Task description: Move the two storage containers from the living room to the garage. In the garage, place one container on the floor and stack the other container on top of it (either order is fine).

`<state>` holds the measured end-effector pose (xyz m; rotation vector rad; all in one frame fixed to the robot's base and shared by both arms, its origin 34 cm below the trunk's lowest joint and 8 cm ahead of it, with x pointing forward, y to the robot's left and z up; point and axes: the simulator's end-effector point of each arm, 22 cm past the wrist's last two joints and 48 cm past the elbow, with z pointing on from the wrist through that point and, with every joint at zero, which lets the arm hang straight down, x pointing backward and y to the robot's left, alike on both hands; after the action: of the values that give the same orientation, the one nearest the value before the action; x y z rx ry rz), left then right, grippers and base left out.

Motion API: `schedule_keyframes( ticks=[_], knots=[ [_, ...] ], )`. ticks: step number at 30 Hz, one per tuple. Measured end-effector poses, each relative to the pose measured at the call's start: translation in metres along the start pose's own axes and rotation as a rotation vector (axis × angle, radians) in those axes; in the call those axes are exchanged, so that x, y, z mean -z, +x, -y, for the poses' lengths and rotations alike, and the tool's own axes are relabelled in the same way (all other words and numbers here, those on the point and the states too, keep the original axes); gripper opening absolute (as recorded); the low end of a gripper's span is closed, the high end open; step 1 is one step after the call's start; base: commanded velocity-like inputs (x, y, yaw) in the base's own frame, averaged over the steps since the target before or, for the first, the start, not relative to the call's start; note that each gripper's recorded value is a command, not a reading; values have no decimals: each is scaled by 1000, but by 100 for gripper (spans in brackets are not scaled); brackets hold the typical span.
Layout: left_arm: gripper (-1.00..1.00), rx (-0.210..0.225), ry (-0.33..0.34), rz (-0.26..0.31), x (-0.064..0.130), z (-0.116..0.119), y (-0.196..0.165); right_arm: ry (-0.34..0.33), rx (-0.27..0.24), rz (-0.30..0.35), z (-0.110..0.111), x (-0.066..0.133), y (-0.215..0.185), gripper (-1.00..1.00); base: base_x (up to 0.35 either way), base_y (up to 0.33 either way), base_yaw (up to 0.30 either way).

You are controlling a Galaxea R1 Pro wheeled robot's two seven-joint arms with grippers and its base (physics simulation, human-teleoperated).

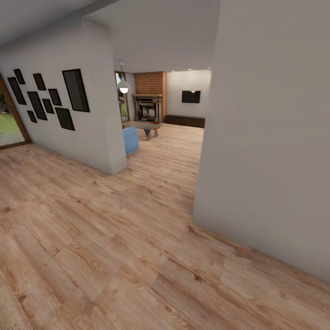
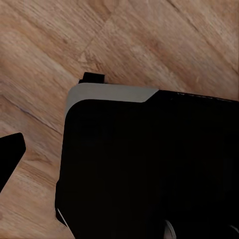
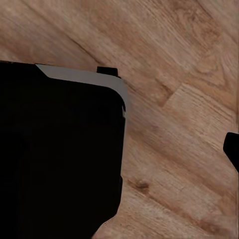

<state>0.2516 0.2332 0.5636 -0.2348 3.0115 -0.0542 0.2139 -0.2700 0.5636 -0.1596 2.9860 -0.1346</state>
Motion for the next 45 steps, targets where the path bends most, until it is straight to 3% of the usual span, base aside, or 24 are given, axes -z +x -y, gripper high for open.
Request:
schedule_keyframes(
  ticks=[28,45],
  knots=[
    [100,-3,-2,-28,-2,0,10,0,-8,-23,0,0,9,100,322,0,259],
    [100,-3,-1,-30,-2,1,12,4,-15,-26,2,-1,11,100,322,0,26]
  ],
)
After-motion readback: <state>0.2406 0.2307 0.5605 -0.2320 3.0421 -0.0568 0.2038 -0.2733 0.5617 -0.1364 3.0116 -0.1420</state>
